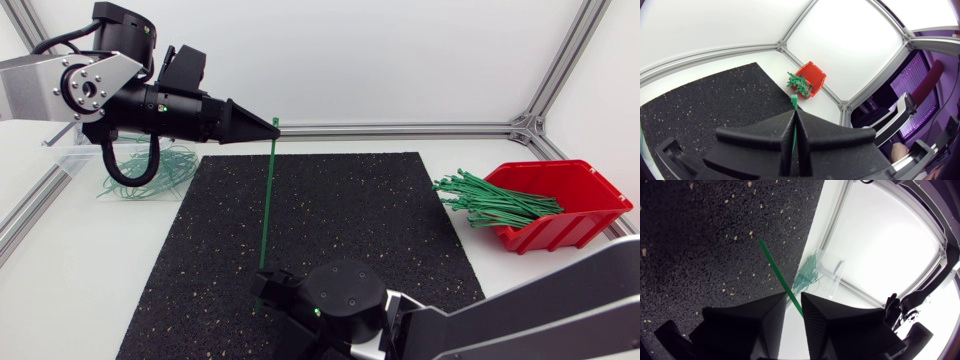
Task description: Take a green cable tie from the red box, thread the tail through the head to close it, then place it in the transparent bin on the left.
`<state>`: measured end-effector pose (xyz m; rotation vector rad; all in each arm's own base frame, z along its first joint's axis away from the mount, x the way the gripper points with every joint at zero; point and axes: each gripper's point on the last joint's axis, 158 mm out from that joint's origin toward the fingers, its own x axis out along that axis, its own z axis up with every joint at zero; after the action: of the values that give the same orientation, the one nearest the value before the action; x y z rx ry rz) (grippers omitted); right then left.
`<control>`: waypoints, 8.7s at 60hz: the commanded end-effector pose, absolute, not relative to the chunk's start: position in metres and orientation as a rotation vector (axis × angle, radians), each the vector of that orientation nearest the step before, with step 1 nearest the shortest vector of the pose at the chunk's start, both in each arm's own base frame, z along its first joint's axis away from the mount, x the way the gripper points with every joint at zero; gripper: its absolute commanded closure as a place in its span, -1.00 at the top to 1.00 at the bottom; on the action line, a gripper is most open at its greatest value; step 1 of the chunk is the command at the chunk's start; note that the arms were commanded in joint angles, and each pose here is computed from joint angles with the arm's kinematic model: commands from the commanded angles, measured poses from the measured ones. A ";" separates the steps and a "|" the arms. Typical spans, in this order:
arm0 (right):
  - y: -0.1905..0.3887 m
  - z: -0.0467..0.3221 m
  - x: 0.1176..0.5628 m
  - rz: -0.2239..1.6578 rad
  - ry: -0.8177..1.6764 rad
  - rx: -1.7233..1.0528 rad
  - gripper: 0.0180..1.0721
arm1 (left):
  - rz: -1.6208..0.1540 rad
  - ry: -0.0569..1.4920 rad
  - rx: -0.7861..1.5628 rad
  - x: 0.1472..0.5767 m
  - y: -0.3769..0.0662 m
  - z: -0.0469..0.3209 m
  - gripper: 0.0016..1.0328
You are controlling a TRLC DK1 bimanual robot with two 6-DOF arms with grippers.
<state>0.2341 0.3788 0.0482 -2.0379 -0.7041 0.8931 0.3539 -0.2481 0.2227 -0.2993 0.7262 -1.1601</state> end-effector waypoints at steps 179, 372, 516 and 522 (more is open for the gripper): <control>0.343 0.175 0.163 1.536 0.701 -0.543 -0.89 | -1.287 0.621 -0.262 0.275 -0.266 0.276 -0.93; 0.322 0.338 0.180 0.961 1.092 0.658 -0.90 | -1.442 0.510 -0.442 0.223 -0.279 0.317 -0.93; 0.320 0.361 0.153 0.928 1.360 1.064 -0.89 | -1.485 0.459 -0.504 0.203 -0.282 0.333 -0.94; 0.321 0.359 0.155 0.926 1.359 1.070 -0.89 | -1.478 0.456 -0.504 0.203 -0.285 0.333 -0.94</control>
<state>0.1550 0.3218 0.3635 1.0426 1.3359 0.9475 0.2085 -0.2833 0.3328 -0.4948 0.4550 -1.4703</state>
